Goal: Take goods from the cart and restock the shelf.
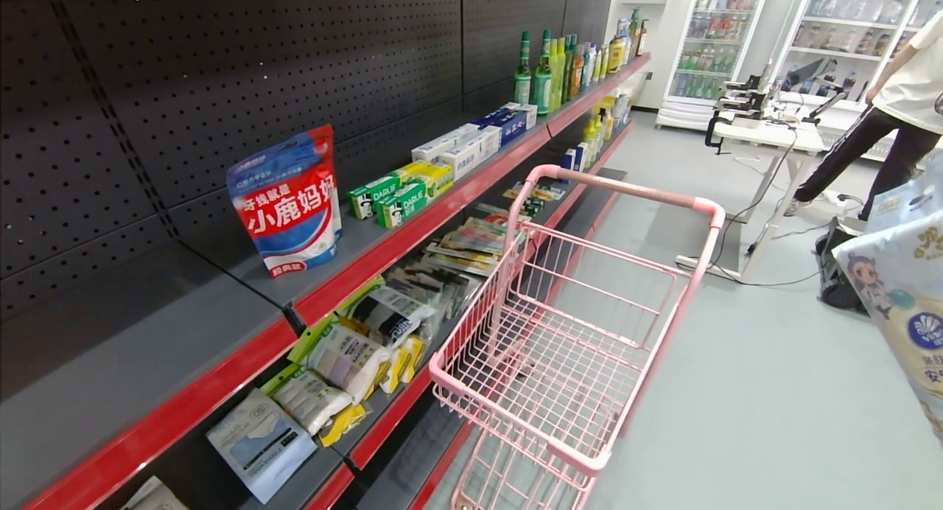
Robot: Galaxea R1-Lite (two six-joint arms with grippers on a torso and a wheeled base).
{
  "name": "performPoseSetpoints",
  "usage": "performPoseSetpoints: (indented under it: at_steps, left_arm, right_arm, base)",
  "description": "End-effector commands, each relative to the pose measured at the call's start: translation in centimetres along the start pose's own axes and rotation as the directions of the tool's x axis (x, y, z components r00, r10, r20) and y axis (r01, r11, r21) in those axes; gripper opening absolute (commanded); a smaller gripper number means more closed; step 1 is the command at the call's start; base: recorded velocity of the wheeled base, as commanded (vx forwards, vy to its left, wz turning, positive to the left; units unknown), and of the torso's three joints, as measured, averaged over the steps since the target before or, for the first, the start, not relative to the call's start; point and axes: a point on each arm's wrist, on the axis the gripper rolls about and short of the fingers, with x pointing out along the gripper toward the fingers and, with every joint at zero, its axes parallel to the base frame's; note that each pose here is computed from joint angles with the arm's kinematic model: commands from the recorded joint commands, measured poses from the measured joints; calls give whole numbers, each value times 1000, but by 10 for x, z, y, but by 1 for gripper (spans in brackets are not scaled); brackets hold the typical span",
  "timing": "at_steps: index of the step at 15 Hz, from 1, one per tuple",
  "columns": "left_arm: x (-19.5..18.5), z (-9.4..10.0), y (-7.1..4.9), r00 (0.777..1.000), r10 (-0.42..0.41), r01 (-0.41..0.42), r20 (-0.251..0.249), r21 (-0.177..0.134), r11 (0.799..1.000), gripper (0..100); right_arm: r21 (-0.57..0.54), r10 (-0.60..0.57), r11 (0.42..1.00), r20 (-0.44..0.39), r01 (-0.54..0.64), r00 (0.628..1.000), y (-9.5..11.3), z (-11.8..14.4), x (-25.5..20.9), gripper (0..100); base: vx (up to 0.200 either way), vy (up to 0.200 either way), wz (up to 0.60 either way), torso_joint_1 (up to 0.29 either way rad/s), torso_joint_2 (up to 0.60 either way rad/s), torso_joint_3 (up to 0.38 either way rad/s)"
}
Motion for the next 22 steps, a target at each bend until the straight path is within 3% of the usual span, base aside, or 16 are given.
performPoseSetpoints:
  at_steps: [1,22]
  left_arm:
    - [0,0,0,1000,1,-1,0,0,1000,100]
    - [0,0,0,1000,-1,1,0,0,1000,100]
  right_arm:
    - [-3,0,1000,-3,0,1000,0,-2,0,0]
    - [-6,24,1000,-45,-24,999,3,-12,6,0]
  base:
    - [0,0,0,188,-427,-246]
    - [0,0,0,161,-354,-198]
